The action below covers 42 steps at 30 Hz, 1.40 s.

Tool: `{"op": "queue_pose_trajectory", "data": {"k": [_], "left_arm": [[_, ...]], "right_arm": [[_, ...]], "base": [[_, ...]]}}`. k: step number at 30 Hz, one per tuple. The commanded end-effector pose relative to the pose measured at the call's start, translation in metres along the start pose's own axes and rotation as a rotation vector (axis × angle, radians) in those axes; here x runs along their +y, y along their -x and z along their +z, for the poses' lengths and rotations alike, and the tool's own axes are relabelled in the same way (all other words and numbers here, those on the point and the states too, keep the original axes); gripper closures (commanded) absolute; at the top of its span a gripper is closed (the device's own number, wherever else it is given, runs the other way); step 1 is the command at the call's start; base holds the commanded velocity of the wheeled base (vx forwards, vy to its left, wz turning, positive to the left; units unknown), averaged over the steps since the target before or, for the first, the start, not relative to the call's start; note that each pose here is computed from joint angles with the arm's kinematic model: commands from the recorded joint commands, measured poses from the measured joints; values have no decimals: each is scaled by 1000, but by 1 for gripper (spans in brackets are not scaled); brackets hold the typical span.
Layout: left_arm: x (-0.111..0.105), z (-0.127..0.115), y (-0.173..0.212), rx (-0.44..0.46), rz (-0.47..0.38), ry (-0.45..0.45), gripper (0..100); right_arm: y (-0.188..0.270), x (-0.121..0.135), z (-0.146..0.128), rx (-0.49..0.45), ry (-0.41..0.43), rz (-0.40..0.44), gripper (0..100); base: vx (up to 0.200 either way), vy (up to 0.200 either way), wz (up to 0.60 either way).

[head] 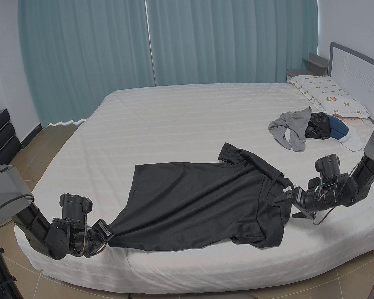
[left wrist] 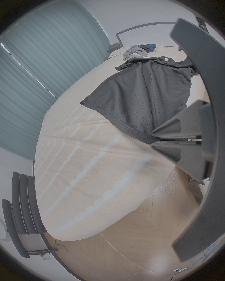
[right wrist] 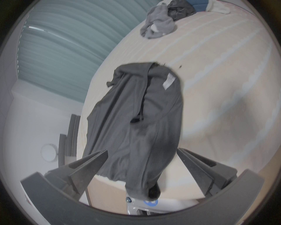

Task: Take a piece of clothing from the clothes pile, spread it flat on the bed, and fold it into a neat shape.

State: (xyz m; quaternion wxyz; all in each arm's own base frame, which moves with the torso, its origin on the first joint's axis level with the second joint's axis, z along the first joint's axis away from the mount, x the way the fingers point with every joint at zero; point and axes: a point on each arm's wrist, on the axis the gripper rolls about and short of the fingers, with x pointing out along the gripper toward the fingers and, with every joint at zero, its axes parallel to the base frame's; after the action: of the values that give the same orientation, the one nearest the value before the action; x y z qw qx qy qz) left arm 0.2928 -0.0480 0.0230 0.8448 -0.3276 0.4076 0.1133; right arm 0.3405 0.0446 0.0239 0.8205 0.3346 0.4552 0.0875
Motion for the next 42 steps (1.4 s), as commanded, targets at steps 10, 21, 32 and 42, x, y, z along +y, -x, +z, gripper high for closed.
{"op": "queue_pose_trajectory", "data": {"k": [10, 21, 32, 42], "left_arm": [[0, 0, 0, 1, 1, -1, 100], [3, -3, 2, 28, 26, -29, 100], [12, -16, 13, 130, 113, -136, 100], [13, -21, 21, 173, 140, -173, 100]], "right_arm": [[-22, 6, -22, 74, 33, -27, 100], [27, -14, -20, 31, 53, -84, 100], [61, -41, -28, 48, 103, -156, 100], [88, -26, -22, 69, 100, -173, 100]], "base": [[0, 0, 0], [0, 0, 0], [0, 0, 0], [0, 0, 0]]}}
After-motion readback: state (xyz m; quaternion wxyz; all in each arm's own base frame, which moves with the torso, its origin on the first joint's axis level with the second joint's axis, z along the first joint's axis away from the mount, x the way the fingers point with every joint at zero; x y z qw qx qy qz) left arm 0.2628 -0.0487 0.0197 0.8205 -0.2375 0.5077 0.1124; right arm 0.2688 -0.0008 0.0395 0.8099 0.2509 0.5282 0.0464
